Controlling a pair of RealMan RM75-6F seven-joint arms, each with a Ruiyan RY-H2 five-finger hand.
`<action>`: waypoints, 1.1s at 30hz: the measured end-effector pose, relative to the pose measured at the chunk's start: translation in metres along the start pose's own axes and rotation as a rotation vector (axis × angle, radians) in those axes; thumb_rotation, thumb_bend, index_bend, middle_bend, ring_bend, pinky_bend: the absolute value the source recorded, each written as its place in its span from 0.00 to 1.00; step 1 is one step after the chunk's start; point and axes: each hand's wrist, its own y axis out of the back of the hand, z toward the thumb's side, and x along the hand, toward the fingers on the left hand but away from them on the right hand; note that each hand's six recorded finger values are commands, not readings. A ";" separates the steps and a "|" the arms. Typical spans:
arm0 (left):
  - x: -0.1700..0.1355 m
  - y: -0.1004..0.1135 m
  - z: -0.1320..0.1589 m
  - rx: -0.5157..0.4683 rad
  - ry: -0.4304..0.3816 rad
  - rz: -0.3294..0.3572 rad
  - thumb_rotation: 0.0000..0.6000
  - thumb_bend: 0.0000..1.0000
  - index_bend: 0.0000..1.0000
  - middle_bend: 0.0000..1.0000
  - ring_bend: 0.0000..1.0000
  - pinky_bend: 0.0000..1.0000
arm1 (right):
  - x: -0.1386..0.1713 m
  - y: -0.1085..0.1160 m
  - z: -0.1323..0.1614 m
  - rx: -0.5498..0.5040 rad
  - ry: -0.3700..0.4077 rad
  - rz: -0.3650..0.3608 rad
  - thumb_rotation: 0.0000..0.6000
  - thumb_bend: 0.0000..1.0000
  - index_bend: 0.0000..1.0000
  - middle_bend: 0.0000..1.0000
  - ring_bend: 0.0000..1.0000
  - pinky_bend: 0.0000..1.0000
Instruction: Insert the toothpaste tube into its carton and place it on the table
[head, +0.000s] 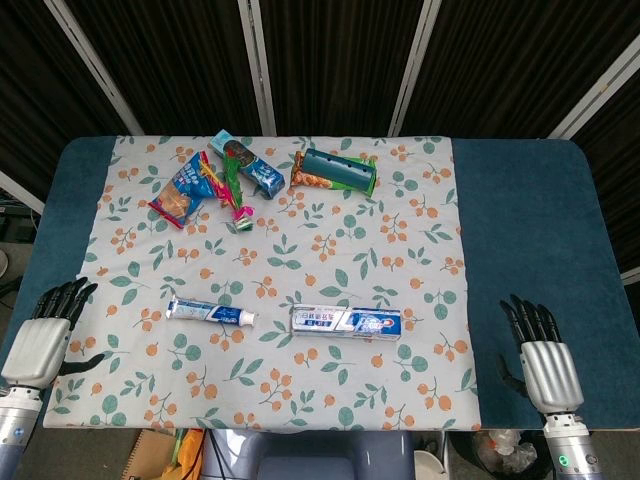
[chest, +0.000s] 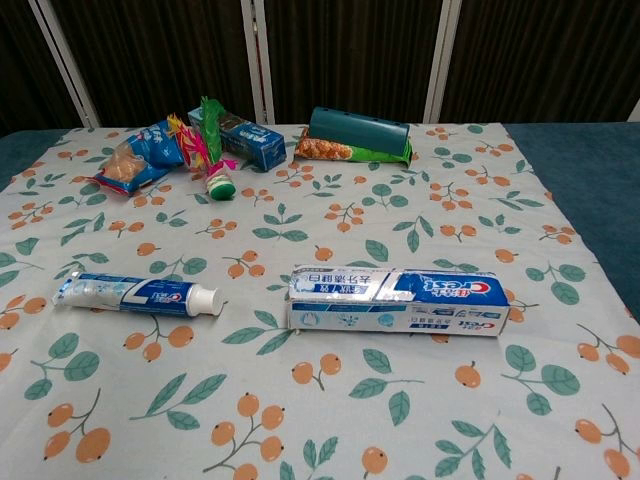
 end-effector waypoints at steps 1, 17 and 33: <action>0.000 0.000 0.000 0.000 0.000 0.001 1.00 0.00 0.00 0.00 0.00 0.02 | 0.000 0.000 0.000 0.000 0.001 0.000 1.00 0.43 0.00 0.00 0.00 0.00; -0.001 0.001 0.000 -0.006 0.004 0.005 1.00 0.00 0.00 0.00 0.00 0.02 | -0.007 -0.005 0.025 -0.009 0.031 0.092 1.00 0.37 0.00 0.00 0.00 0.00; 0.002 0.000 -0.001 -0.022 0.002 -0.007 1.00 0.00 0.00 0.00 0.00 0.02 | -0.075 -0.051 0.125 -0.075 0.123 0.332 1.00 0.37 0.00 0.00 0.00 0.00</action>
